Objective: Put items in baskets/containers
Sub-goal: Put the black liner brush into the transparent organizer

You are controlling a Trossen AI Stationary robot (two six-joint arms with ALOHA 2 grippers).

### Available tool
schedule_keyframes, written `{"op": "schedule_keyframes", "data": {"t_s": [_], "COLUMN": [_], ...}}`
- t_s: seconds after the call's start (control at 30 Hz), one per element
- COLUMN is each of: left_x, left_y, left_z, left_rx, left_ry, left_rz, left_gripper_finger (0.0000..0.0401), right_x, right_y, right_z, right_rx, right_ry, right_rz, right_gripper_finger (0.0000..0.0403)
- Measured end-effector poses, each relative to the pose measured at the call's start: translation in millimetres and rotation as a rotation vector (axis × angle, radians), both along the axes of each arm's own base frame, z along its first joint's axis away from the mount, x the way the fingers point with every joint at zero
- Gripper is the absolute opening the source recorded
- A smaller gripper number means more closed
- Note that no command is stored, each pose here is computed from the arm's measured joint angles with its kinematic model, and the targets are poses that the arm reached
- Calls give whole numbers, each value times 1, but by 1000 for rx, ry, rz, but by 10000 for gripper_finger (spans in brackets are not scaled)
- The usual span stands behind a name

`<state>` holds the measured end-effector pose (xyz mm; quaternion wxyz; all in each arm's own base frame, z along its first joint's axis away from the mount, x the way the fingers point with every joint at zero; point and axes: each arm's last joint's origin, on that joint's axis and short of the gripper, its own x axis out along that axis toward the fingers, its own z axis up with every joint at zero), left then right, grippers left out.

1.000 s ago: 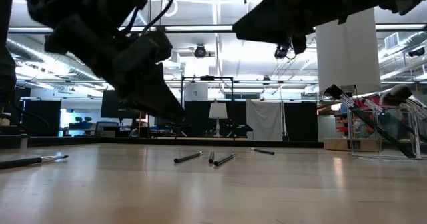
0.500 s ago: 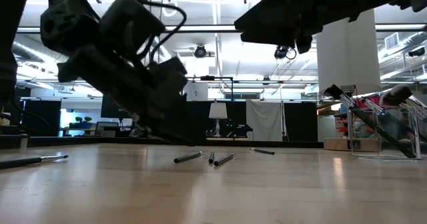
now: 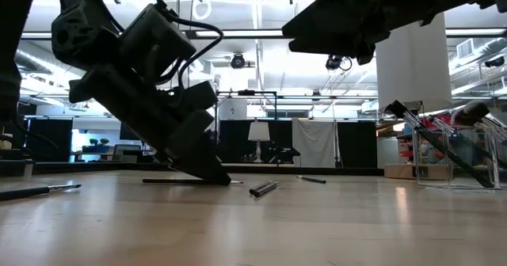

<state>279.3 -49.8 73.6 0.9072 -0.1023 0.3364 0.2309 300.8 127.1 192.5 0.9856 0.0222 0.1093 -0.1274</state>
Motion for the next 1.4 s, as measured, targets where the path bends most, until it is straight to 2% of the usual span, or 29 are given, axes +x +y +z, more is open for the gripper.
{"op": "schedule_keyframes", "data": {"t_s": [0.27,0.57,0.73,0.83,0.97,1.17,1.3,1.4], "left_x": [-6,-1,0,-1,-6,-24,-33,-37], "left_y": [2,16,20,19,19,20,18,17], "left_z": [-4,-2,0,5,13,8,4,3], "left_rx": [38,-40,-18,-10,-19,-37,-26,-6], "left_ry": [40,67,65,72,103,99,53,39], "left_rz": [-98,-255,-308,-364,-424,-427,-439,-456], "left_gripper_finger": [97,62,55,69,106,161,169,157], "right_x": [0,0,0,0,0,0,0,0], "right_y": [0,0,0,0,1,1,1,1], "right_z": [0,0,0,0,0,0,0,0], "right_rx": [0,2,17,23,25,31,30,29], "right_ry": [0,-1,-5,-6,-5,-5,-6,-7], "right_rz": [1,2,-1,-3,7,14,15,15], "right_gripper_finger": [174,174,174,174,174,174,174,174]}}
